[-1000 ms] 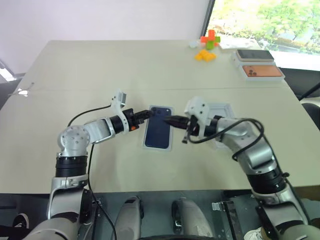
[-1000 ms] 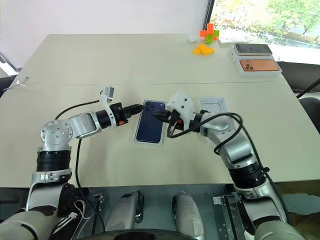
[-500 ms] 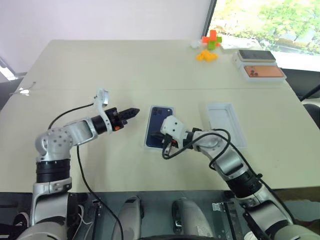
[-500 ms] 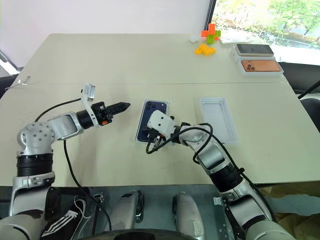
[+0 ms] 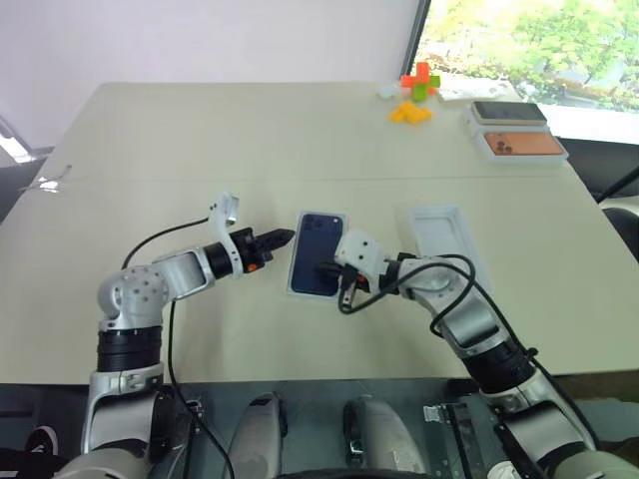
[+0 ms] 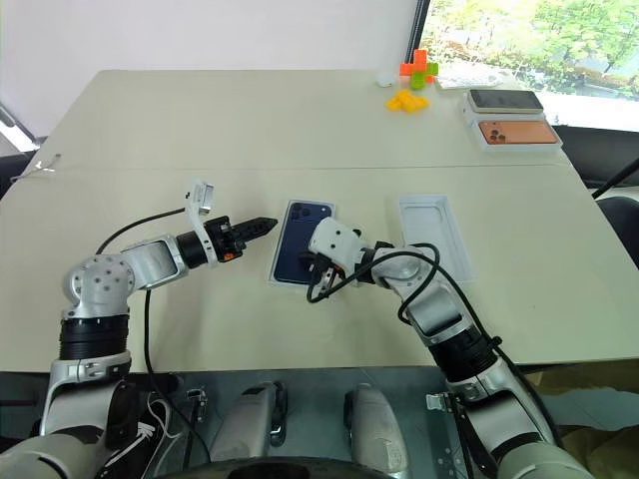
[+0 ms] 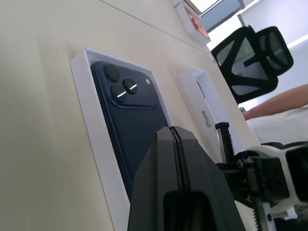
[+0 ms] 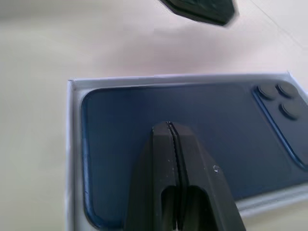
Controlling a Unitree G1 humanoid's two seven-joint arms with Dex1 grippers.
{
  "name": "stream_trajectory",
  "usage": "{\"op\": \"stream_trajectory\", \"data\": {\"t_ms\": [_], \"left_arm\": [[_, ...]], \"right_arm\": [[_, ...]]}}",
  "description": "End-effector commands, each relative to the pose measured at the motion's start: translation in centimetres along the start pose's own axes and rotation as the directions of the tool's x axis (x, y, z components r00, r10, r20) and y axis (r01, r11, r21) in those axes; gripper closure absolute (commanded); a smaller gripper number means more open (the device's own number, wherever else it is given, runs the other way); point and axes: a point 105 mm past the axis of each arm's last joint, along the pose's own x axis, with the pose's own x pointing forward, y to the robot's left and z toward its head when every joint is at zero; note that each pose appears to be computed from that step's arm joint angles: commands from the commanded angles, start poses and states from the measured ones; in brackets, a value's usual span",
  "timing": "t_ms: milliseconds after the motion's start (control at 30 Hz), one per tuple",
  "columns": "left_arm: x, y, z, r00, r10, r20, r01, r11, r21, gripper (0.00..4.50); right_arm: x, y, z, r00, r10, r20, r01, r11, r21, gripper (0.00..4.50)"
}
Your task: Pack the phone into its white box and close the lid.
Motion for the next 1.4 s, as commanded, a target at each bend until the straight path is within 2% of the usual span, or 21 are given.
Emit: {"op": "stream_trajectory", "data": {"t_ms": [33, 67, 100, 167, 200, 300, 367, 400, 433, 533, 567, 633, 667, 867, 900, 1000, 1067, 1200, 1267, 1400], "left_arm": [[-0.1, -0.8, 1.4, 0.999, -0.036, 0.038, 0.035, 0.999, 0.040, 4.50], [-0.1, -0.9, 1.5, 0.998, -0.042, 0.041, 0.040, 0.998, 0.040, 4.50], [-0.2, -1.1, 1.6, 0.997, -0.057, 0.045, 0.056, 0.998, 0.032, 4.50], [-0.3, -1.0, 2.0, 0.997, -0.050, 0.057, 0.048, 0.998, 0.030, 3.95], [-0.4, -1.0, 2.1, 0.997, -0.044, 0.058, 0.042, 0.998, 0.040, 3.63], [-1.1, -1.4, 2.6, 0.995, -0.080, 0.053, 0.073, 0.990, 0.118, 2.15], [-1.8, -0.8, 2.8, 0.997, -0.070, 0.046, 0.062, 0.987, 0.146, 1.11], [-1.9, -0.4, 2.8, 0.998, -0.058, 0.039, 0.051, 0.984, 0.169, 0.66], [-2.0, -0.2, 2.8, 0.998, -0.061, 0.034, 0.054, 0.984, 0.169, 0.16], [-2.0, 0.1, 2.9, 0.997, -0.058, 0.040, 0.054, 0.993, 0.105, 0.07], [-1.9, 0.0, 3.0, 0.997, -0.069, 0.044, 0.065, 0.994, 0.086, 0.02], [-1.8, 0.1, 3.2, 0.997, -0.055, 0.058, 0.050, 0.995, 0.081, 0.67], [-1.8, 0.1, 3.3, 0.996, -0.061, 0.062, 0.056, 0.995, 0.080, 0.98], [-1.9, 0.4, 2.8, 0.998, -0.040, 0.044, 0.035, 0.992, 0.120, 3.93], [-2.0, 0.5, 2.8, 0.999, -0.033, 0.041, 0.028, 0.992, 0.125, 4.48], [-2.2, 1.9, 2.2, 0.998, 0.057, 0.019, -0.060, 0.984, 0.169, 4.48], [-2.2, 2.5, 1.7, 0.996, 0.089, 0.001, -0.087, 0.968, 0.237, 4.48], [-1.8, 3.8, 0.5, 0.986, 0.162, -0.027, -0.151, 0.960, 0.236, 4.48], [-1.4, 4.4, -0.3, 0.979, 0.198, -0.050, -0.179, 0.952, 0.250, 4.48], [0.1, 3.0, -1.6, 0.989, 0.125, -0.083, -0.103, 0.968, 0.229, 4.48]], "right_arm": [[-0.7, -1.1, 2.7, 0.995, -0.027, 0.095, 0.026, 1.000, 0.010, 4.47], [-0.8, -1.1, 2.8, 0.995, -0.027, 0.099, 0.026, 1.000, 0.015, 4.47], [-1.0, -1.2, 3.1, 0.993, -0.025, 0.115, 0.019, 0.998, 0.055, 4.24], [-1.3, -1.1, 3.6, 0.990, -0.006, 0.143, -0.005, 0.997, 0.079, 3.58], [-1.5, -0.9, 3.9, 0.988, 0.006, 0.154, -0.017, 0.997, 0.072, 3.09], [-2.4, -1.4, 5.2, 0.979, -0.002, 0.202, -0.009, 0.999, 0.053, 1.54], [-3.1, -1.8, 5.1, 0.981, -0.020, 0.192, 0.015, 1.000, 0.027, 0.45], [-3.3, -2.0, 4.8, 0.984, -0.022, 0.177, 0.018, 0.999, 0.027, 0.04], [-3.4, -2.1, 4.6, 0.985, -0.029, 0.173, 0.024, 0.999, 0.025, 0.00], [-3.8, -2.6, 4.1, 0.987, -0.057, 0.152, 0.051, 0.998, 0.047, 0.00], [-3.9, -2.5, 3.9, 0.989, -0.051, 0.139, 0.046, 0.998, 0.039, 0.31], [-4.2, -2.6, 3.6, 0.991, -0.053, 0.122, 0.048, 0.998, 0.039, 0.99], [-4.3, -2.7, 3.3, 0.992, -0.060, 0.113, 0.057, 0.998, 0.030, 1.48], [-4.6, -3.3, 2.5, 0.993, -0.084, 0.083, 0.083, 0.996, 0.020, 4.48], [-4.7, -3.5, 2.4, 0.992, -0.094, 0.080, 0.093, 0.996, 0.016, 4.50], [-4.8, -3.8, 0.8, 0.993, -0.117, -0.007, 0.116, 0.988, -0.101, 4.50], [-4.7, -3.3, 0.0, 0.995, -0.093, -0.037, 0.088, 0.989, -0.117, 4.50], [-4.2, -2.9, -1.9, 0.987, -0.109, -0.121, 0.079, 0.970, -0.231, 4.50], [-4.1, -3.3, -2.8, 0.979, -0.142, -0.143, 0.110, 0.971, -0.213, 4.50], [-3.7, -3.1, -2.7, 0.982, -0.132, -0.136, 0.098, 0.967, -0.234, 4.50]]}}
